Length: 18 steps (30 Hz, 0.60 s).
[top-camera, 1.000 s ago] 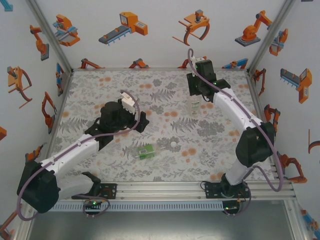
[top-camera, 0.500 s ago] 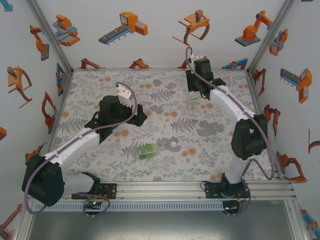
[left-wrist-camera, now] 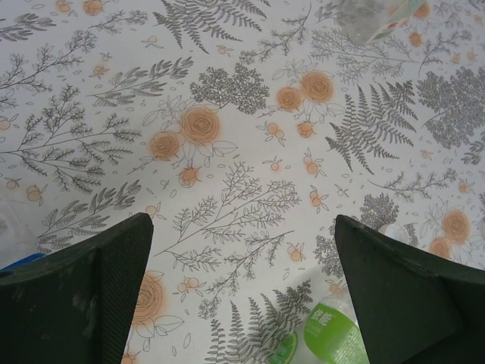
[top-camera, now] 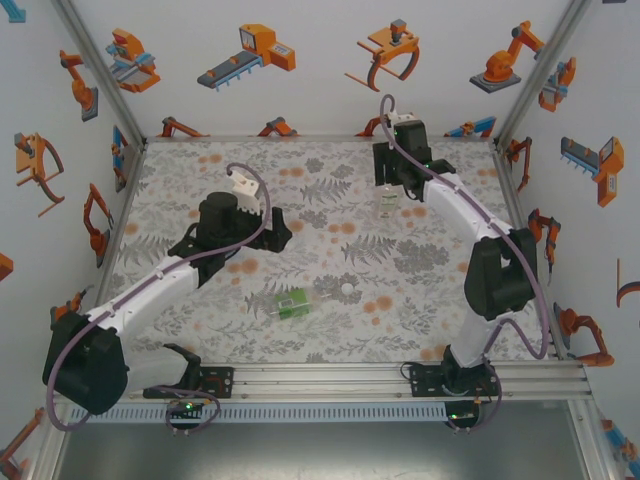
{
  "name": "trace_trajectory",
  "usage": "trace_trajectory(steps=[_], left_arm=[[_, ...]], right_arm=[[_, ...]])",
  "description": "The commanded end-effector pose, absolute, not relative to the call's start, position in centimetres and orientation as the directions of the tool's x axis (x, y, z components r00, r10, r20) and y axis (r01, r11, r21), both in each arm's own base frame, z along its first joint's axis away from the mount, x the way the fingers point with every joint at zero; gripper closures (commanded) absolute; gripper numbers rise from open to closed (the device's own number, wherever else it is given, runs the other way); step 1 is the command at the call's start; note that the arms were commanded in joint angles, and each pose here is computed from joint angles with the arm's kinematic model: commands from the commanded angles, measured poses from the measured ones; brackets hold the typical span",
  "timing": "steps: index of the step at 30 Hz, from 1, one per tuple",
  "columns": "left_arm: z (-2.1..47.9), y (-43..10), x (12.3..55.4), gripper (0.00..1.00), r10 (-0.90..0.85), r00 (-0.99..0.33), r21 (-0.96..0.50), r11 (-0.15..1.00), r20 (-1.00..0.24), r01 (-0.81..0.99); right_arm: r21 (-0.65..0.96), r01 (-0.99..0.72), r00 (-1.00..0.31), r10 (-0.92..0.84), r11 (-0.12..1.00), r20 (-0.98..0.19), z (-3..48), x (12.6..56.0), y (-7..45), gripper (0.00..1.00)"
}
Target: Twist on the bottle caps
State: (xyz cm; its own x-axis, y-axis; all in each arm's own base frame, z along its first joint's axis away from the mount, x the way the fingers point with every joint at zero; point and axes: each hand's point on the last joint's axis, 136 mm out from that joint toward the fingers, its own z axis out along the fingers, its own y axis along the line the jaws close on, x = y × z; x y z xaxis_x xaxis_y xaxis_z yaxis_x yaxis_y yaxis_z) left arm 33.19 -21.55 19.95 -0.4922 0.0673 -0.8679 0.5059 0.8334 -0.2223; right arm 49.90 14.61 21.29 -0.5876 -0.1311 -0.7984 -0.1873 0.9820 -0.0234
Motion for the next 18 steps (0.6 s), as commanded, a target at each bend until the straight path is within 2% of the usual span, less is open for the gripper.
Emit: trace_trajectory(steps=[1,9,14,18], left_arm=[[21.1,-20.9,32.9,0.03,0.019,-0.471,-0.238,0.844,-0.882,0.481],[21.6,-18.8,33.6,0.03,-0.033,-0.481,-0.249,0.885,-0.876,0.393],[21.0,-18.6,33.9,0.03,0.013,-0.548,-0.239,0.891,-0.836,0.385],[20.1,-16.7,34.3,0.01,0.043,-0.630,-0.190,0.935,-0.776,0.298]], right_arm=[[-0.009,-0.175,-0.556,-0.106,0.985,-0.824,23.9,49.1,14.2,0.36],[0.009,-0.178,-0.535,-0.089,0.984,-0.840,26.8,47.3,13.8,0.36],[0.034,-0.175,-0.515,-0.062,0.984,-0.855,29.1,44.8,13.1,0.36],[0.066,-0.175,-0.509,-0.033,0.982,-0.860,30.2,42.4,12.5,0.36]])
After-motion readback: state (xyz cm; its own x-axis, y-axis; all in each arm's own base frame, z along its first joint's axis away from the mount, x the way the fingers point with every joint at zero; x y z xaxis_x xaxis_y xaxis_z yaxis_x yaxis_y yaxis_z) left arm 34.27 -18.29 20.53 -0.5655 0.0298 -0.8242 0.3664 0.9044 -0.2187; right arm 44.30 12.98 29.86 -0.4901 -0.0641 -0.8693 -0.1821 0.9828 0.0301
